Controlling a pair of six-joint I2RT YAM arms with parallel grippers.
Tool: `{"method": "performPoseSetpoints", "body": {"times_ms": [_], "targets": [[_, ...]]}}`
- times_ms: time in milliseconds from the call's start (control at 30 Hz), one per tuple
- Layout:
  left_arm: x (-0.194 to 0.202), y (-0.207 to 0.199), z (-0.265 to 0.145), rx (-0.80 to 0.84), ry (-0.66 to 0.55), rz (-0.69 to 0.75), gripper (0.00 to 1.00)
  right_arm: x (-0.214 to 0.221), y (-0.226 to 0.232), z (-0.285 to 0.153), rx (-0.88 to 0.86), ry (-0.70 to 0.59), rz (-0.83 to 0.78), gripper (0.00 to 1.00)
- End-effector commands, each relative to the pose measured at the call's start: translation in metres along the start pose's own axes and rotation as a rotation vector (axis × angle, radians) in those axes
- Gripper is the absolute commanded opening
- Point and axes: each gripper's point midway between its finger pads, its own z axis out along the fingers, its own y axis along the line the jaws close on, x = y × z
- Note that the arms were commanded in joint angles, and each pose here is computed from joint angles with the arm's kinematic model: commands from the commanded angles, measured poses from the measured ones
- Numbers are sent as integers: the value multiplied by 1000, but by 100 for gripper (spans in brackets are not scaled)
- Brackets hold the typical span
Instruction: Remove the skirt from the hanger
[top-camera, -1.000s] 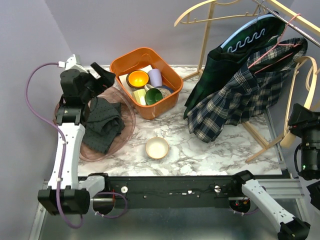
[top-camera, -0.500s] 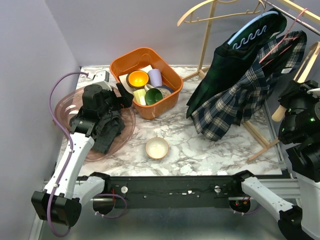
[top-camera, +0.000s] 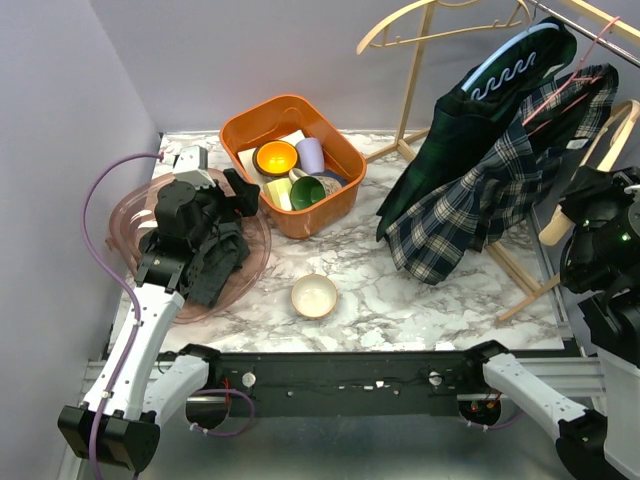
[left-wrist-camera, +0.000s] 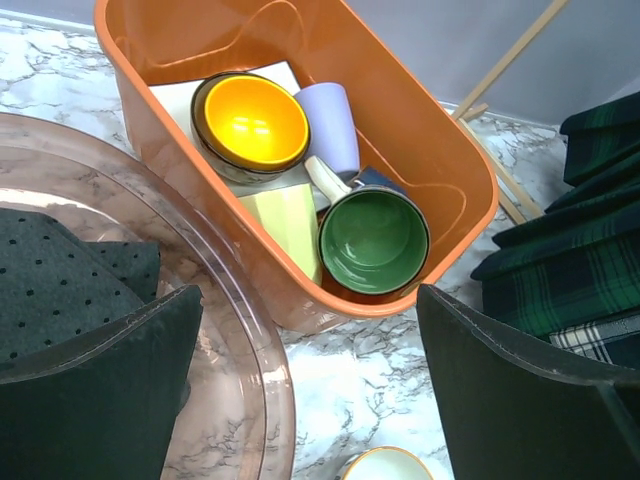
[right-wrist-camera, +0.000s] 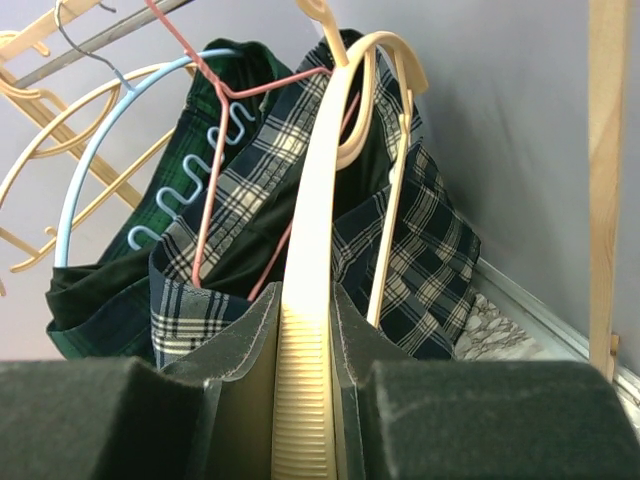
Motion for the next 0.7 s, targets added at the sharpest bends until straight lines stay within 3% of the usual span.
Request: {"method": "performPoseSetpoints", "body": {"times_ms": [0,267,667], "targets": [[-10,3,-4,-17,-60,18,99,-10,-12,-11,1,-42,73,1],[-9,3,-3,-16,-62,14,99,-5,-4,-14,-38,11,85,1],[-8,1,-4,-3,-60,14,99,-29,5,-20,-76,-12,138,1]]}}
